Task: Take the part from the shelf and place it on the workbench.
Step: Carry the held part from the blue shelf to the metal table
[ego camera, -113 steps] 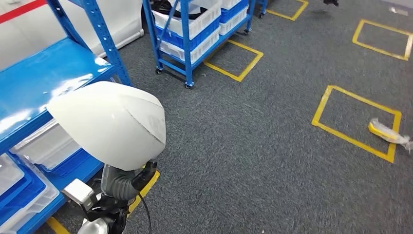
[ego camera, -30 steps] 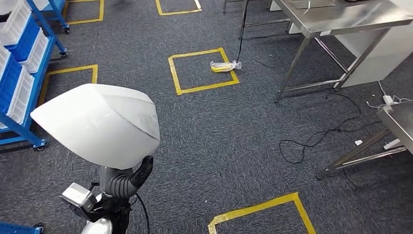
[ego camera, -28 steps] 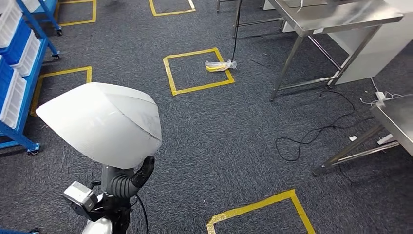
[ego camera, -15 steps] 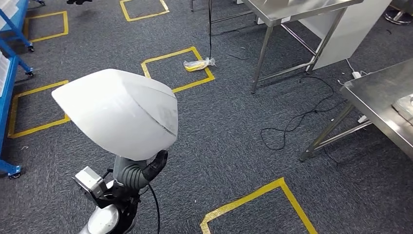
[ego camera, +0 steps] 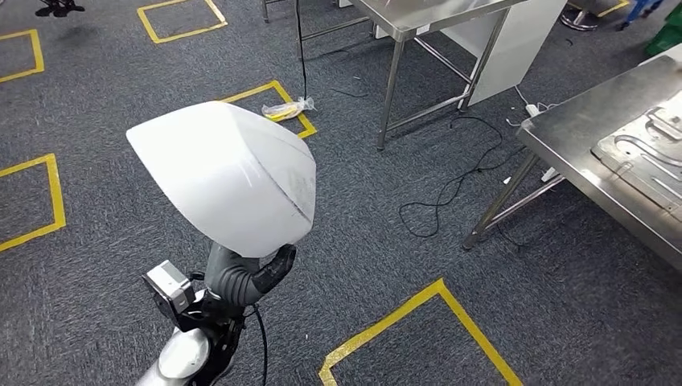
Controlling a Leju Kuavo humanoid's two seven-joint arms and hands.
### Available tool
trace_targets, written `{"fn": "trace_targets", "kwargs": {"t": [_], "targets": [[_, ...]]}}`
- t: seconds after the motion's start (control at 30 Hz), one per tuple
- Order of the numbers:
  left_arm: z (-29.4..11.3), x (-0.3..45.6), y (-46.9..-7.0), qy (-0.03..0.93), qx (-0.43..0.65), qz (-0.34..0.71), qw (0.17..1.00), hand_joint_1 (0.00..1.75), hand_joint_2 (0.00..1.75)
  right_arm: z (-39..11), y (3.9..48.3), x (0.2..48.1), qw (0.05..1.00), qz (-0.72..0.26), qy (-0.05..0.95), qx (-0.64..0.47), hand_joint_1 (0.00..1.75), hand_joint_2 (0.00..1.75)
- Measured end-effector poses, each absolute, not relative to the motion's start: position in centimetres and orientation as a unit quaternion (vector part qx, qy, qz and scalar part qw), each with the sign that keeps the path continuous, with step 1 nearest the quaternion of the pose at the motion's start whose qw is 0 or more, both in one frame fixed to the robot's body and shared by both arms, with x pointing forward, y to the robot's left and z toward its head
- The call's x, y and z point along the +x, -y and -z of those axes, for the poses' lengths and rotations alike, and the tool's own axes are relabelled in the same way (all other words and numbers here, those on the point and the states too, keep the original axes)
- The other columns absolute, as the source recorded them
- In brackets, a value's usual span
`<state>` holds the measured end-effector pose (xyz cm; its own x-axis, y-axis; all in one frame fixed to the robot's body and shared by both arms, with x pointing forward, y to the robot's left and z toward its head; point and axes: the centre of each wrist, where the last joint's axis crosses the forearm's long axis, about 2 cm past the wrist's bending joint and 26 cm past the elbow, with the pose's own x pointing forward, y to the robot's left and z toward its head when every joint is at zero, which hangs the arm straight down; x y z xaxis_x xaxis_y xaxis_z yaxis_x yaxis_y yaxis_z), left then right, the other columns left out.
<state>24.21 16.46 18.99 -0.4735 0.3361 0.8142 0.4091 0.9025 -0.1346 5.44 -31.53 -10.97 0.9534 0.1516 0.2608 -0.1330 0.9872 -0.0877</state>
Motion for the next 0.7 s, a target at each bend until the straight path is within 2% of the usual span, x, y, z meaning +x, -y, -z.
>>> {"fn": "trace_targets", "kwargs": {"t": [0.7], "targets": [[-17.4, 23.2, -17.1, 0.854, -0.189, 0.022, 0.485, 1.75, 1.75, 10.9, 31.9, 5.7, 0.983, -0.108, 0.144, -0.034, 0.00, 0.00]]}}
